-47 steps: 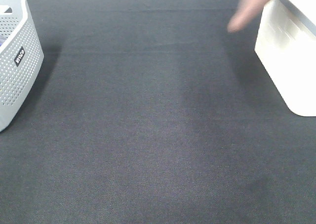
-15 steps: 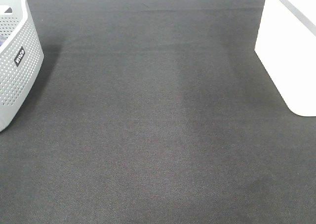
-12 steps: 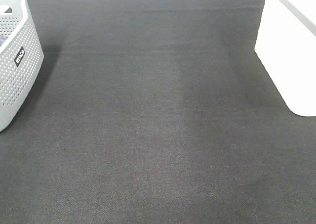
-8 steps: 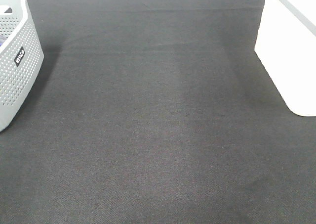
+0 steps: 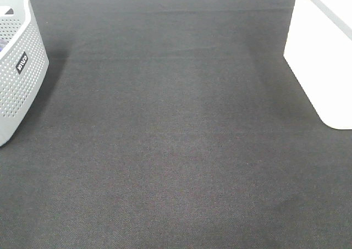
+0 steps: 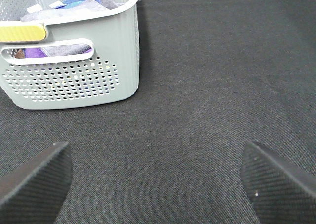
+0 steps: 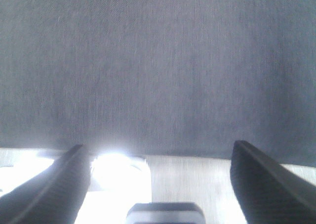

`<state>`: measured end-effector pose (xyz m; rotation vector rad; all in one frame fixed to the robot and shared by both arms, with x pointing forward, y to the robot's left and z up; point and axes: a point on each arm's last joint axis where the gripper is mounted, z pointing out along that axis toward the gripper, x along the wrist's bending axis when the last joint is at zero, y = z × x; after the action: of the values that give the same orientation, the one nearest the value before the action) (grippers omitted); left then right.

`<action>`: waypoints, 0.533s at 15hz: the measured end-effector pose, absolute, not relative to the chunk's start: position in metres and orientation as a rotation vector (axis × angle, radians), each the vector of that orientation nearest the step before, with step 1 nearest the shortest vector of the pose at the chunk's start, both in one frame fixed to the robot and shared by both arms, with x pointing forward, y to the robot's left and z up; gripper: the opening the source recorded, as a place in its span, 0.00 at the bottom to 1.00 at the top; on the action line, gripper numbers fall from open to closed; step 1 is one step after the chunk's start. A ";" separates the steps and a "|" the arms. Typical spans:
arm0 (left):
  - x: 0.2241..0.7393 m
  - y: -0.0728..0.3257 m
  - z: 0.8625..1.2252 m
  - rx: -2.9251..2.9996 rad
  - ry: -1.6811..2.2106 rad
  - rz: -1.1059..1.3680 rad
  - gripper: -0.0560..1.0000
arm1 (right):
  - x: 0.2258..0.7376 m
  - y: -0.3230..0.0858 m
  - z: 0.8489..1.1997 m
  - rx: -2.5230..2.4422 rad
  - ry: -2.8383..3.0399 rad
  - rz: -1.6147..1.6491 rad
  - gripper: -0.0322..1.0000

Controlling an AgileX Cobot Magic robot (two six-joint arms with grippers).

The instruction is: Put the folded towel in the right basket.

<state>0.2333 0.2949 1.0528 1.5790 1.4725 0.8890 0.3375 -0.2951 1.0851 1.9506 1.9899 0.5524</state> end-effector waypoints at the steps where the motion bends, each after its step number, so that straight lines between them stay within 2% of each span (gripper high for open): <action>1: 0.233 0.295 1.053 1.579 1.472 0.889 0.88 | 0.320 -0.294 1.080 1.922 1.964 0.587 0.75; 6: 0.233 0.295 1.053 1.579 1.472 0.889 0.88 | 0.242 -0.291 1.061 1.646 1.706 0.873 0.75; 8: 0.233 0.295 1.053 1.579 1.472 0.889 0.88 | 0.233 -0.291 1.055 1.554 1.612 0.955 0.75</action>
<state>0.2333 0.2949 1.0528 1.5790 1.4725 0.8890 0.2334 -0.2913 1.0546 1.5542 1.6124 0.9549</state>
